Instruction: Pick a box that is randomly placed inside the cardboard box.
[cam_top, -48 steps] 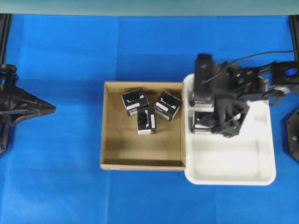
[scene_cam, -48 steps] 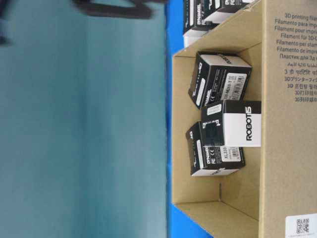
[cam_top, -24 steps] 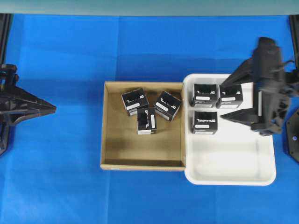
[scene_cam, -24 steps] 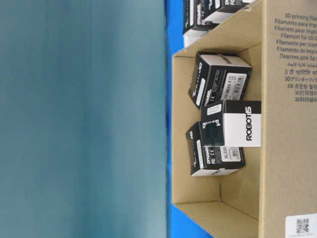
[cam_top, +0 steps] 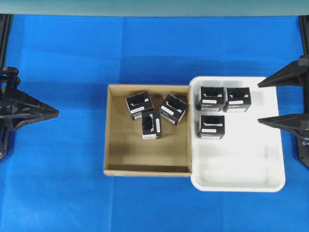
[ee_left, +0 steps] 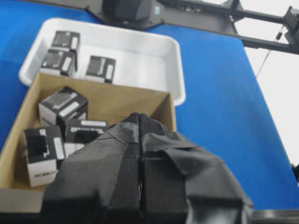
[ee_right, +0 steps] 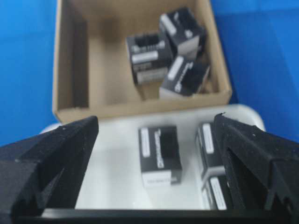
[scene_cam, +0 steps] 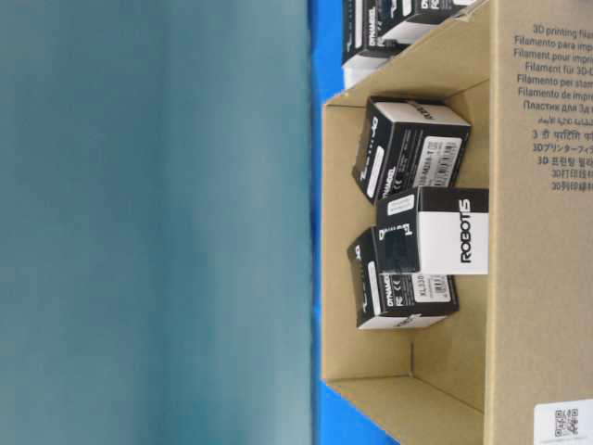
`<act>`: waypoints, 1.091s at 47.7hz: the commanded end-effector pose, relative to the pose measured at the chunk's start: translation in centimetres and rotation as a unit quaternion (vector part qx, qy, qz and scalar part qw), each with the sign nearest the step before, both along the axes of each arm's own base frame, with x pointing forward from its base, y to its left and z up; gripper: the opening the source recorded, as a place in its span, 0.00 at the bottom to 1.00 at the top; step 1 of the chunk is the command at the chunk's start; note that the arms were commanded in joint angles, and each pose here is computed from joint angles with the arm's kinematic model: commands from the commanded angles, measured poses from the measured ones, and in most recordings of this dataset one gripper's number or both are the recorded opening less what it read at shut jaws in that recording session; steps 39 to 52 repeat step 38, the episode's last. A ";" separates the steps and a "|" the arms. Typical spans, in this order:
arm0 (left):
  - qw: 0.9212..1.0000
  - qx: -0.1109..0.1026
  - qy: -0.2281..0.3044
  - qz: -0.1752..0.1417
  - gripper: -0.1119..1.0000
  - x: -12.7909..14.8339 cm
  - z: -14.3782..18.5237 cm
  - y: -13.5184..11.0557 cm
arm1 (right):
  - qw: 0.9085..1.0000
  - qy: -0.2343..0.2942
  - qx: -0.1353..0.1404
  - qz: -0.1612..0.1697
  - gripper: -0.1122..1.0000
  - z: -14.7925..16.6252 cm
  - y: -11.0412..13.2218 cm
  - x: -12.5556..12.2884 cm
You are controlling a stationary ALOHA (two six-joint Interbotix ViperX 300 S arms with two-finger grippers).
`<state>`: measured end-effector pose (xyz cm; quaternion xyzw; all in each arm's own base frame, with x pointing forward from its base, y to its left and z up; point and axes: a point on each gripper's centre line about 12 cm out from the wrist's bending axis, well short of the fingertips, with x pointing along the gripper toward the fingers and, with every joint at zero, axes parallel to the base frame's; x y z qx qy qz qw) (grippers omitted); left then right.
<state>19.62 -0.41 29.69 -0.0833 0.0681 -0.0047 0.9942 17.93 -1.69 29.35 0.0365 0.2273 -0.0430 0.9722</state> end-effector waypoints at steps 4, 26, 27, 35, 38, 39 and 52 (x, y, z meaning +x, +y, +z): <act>1.000 0.001 -0.008 -0.001 0.04 0.2 0.7 0.0 | 0.998 -0.057 0.008 -0.010 0.97 0.9 0.0 -1.0; 1.000 0.002 -0.025 0.000 0.04 0.1 1.6 0.0 | 0.993 -0.100 0.051 -0.031 0.97 0.5 0.2 -3.0; 1.000 0.002 -0.028 0.000 0.04 0.1 1.8 0.0 | 0.993 -0.100 0.052 -0.032 0.97 0.5 0.2 -3.0; 0.999 0.002 -0.040 -0.002 0.04 0.1 2.3 -0.1 | 0.994 -0.089 0.053 -0.032 0.97 -0.1 0.2 -3.1; 0.999 0.001 -0.041 -0.002 0.04 0.1 2.3 -0.1 | 0.994 -0.087 0.053 -0.032 0.97 -0.2 0.2 -3.1; 0.999 0.001 -0.041 -0.002 0.04 0.1 2.3 -0.1 | 0.994 -0.087 0.053 -0.032 0.97 -0.2 0.2 -3.1; 0.999 0.001 -0.041 -0.002 0.04 0.1 2.3 -0.1 | 0.994 -0.087 0.053 -0.032 0.97 -0.2 0.2 -3.1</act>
